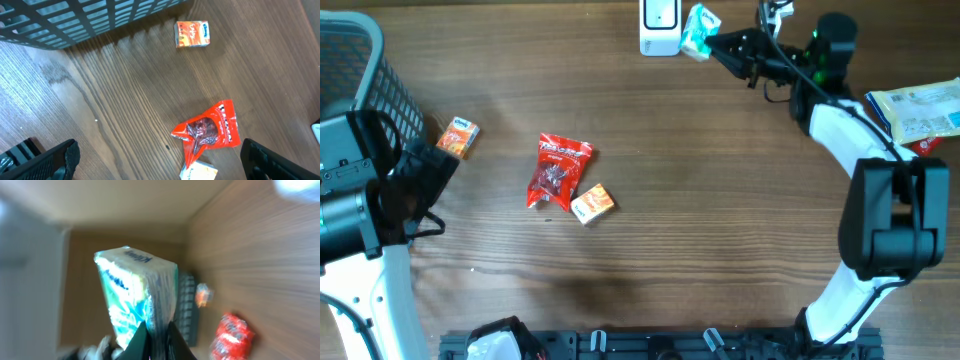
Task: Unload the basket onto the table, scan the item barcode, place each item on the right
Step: 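Lift the tissue pack and carry it up to the white scanner, then hold the tissue pack at the scanner, then pull it away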
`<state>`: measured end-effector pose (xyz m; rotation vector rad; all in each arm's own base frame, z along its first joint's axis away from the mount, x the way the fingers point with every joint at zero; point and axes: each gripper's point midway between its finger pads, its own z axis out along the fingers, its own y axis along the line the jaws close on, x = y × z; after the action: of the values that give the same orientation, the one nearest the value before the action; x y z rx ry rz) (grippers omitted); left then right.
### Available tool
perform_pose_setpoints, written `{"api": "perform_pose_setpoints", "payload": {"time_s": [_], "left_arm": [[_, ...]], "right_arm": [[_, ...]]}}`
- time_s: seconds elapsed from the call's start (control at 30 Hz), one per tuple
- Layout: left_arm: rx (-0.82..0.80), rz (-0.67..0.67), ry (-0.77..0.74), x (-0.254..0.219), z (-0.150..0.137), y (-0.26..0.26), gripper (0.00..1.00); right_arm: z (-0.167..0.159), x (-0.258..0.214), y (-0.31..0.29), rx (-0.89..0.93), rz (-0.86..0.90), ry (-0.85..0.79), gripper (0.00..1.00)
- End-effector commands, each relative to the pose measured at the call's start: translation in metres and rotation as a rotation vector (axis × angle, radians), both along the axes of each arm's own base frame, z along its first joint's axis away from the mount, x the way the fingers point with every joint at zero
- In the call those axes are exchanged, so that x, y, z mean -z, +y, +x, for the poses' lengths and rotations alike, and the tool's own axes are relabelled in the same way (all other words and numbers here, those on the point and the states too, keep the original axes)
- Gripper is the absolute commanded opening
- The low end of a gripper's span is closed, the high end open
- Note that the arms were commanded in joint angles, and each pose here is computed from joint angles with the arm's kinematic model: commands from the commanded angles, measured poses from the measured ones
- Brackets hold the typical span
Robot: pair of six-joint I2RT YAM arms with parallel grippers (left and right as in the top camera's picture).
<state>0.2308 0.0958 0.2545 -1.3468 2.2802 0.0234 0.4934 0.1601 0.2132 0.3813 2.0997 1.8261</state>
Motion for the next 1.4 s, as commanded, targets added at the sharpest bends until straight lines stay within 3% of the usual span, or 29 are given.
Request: {"api": "perform_pose_setpoints", "payload": {"time_s": [0.0, 0.13, 0.33, 0.43, 0.53, 0.87, 1.03, 1.37], "left_arm": [[-0.003, -0.007, -0.002, 0.0, 0.0, 0.0, 1.0], [-0.003, -0.007, -0.001, 0.0, 0.0, 0.0, 1.0], [-0.003, -0.007, -0.001, 0.0, 0.0, 0.0, 1.0], [-0.003, -0.007, -0.002, 0.0, 0.0, 0.0, 1.0], [-0.003, -0.007, -0.002, 0.0, 0.0, 0.0, 1.0], [-0.003, -0.007, -0.002, 0.0, 0.0, 0.0, 1.0], [-0.003, -0.007, -0.002, 0.0, 0.0, 0.0, 1.0], [-0.003, -0.007, -0.001, 0.0, 0.0, 0.0, 1.0]], "right_arm": [[0.036, 0.003, -0.012, 0.173, -0.326, -0.184, 0.05], [0.03, 0.02, -0.021, 0.168, -0.603, -0.125, 0.05], [-0.004, 0.043, -0.091, 0.226, -1.321, 0.025, 0.05], [-0.019, 0.043, -0.106, 0.237, -1.597, 0.039, 0.04], [-0.018, 0.034, -0.091, 0.241, -1.751, -0.05, 0.05], [0.032, 0.007, -0.01, 0.4, -1.652, -0.369, 0.05], [0.073, 0.0, 0.015, 0.471, -1.609, -0.559, 0.05], [0.11, 0.044, 0.039, 0.39, -1.704, -0.754, 0.05]]}}
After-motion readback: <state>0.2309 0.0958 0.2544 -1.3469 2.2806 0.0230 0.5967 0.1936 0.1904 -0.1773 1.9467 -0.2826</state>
